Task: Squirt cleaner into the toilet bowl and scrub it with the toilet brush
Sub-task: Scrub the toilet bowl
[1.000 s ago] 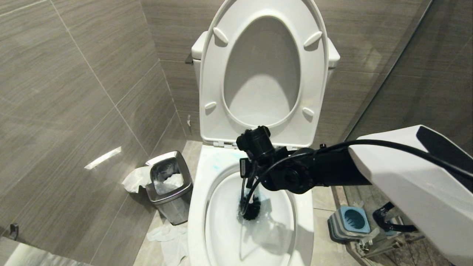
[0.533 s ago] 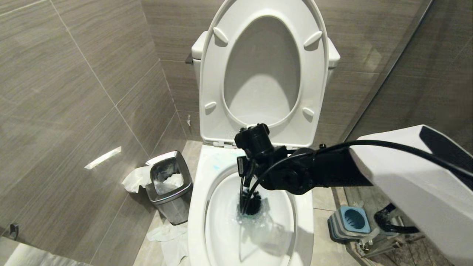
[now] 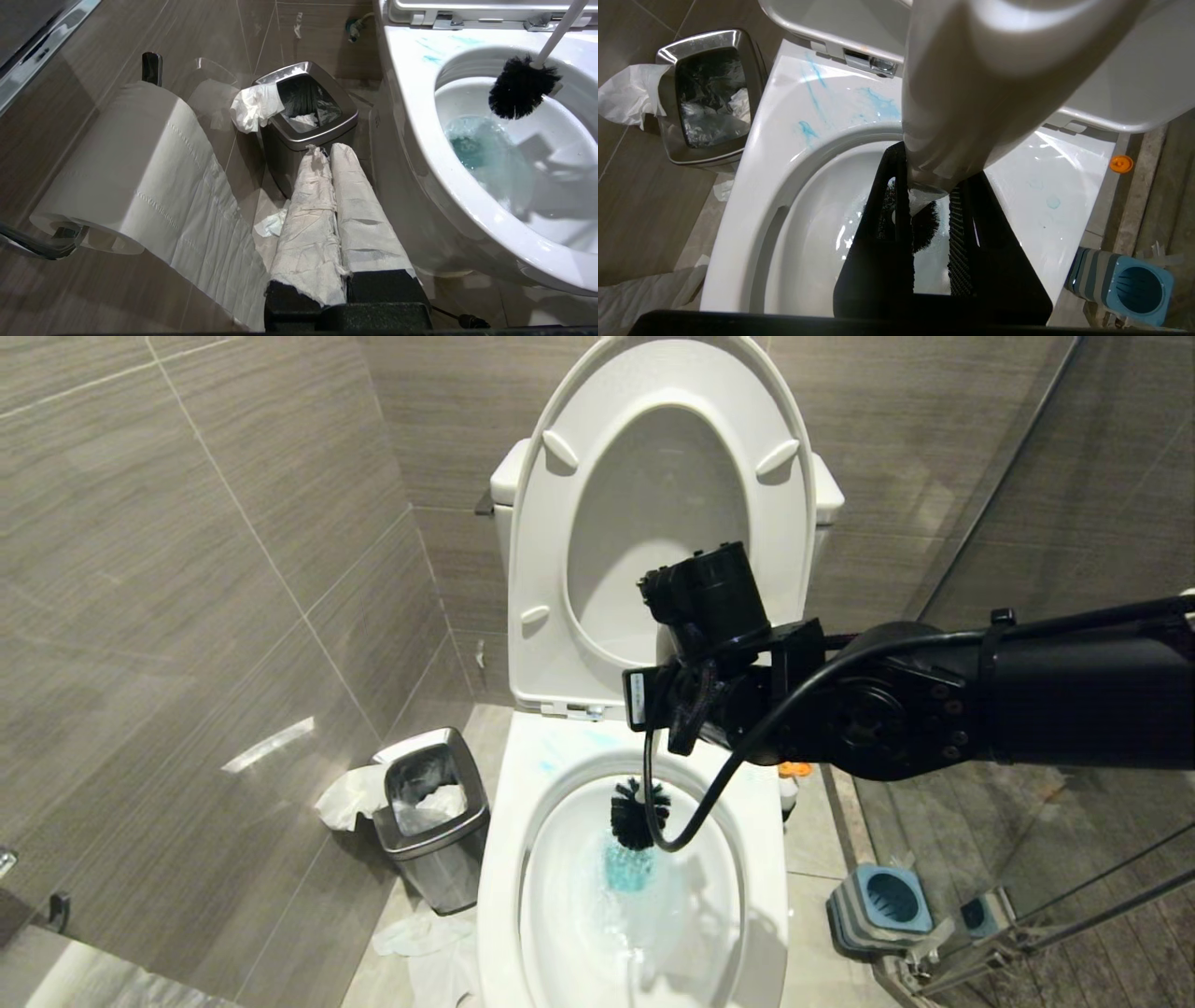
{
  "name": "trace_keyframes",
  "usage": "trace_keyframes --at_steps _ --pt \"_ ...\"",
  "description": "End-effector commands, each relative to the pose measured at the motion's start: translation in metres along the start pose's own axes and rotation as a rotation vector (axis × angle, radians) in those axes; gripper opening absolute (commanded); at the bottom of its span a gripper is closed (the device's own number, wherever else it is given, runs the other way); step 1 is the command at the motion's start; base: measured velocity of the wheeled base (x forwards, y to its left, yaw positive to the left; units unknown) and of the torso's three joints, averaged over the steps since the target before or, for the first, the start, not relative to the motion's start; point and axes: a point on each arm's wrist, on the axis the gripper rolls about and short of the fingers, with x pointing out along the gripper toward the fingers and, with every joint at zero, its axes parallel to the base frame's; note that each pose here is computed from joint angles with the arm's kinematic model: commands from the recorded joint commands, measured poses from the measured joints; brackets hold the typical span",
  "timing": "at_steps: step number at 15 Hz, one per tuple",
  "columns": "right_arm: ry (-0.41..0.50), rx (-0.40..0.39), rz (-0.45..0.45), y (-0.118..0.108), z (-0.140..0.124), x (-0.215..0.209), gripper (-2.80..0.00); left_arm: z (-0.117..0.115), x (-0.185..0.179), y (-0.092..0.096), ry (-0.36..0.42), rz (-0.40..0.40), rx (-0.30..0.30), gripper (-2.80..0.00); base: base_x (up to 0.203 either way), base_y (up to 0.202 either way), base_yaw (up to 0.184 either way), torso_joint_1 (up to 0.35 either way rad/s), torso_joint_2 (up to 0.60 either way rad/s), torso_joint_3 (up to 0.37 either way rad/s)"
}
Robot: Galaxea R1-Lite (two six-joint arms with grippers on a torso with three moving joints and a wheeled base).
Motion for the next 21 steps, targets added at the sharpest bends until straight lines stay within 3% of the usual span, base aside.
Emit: trace_keyframes --at_steps 1,7,12,16,21 --pt "0.03 -0.005 -0.011 0.006 -0.013 0.016 -2.8 0.0 0.0 0.0 0.001 0.0 -0.001 -2.8 0.0 0.0 0.0 0.002 0.0 0.035" --pt "0.09 -0.03 -0.051 0.022 -0.049 0.082 -2.8 0.0 0.0 0.0 0.001 0.0 0.0 -2.8 0.0 0.0 0.0 0.0 0.0 0.0" --pt "0.15 -0.06 -0.061 0.03 -0.083 0.113 -2.8 0.0 0.0 0.0 0.001 -0.002 0.001 -2.8 0.0 0.0 0.0 0.0 0.0 0.007" --pt "0.128 -0.047 -0.053 0.029 -0.072 0.104 -2.8 0.0 0.0 0.0 0.0 0.001 0.004 -2.8 0.0 0.0 0.0 0.004 0.0 0.154" --pt "0.077 0.007 -0.025 0.02 -0.037 0.053 -2.8 0.0 0.0 0.0 0.002 0.0 0.003 -2.8 0.0 0.0 0.0 0.004 0.0 0.159"
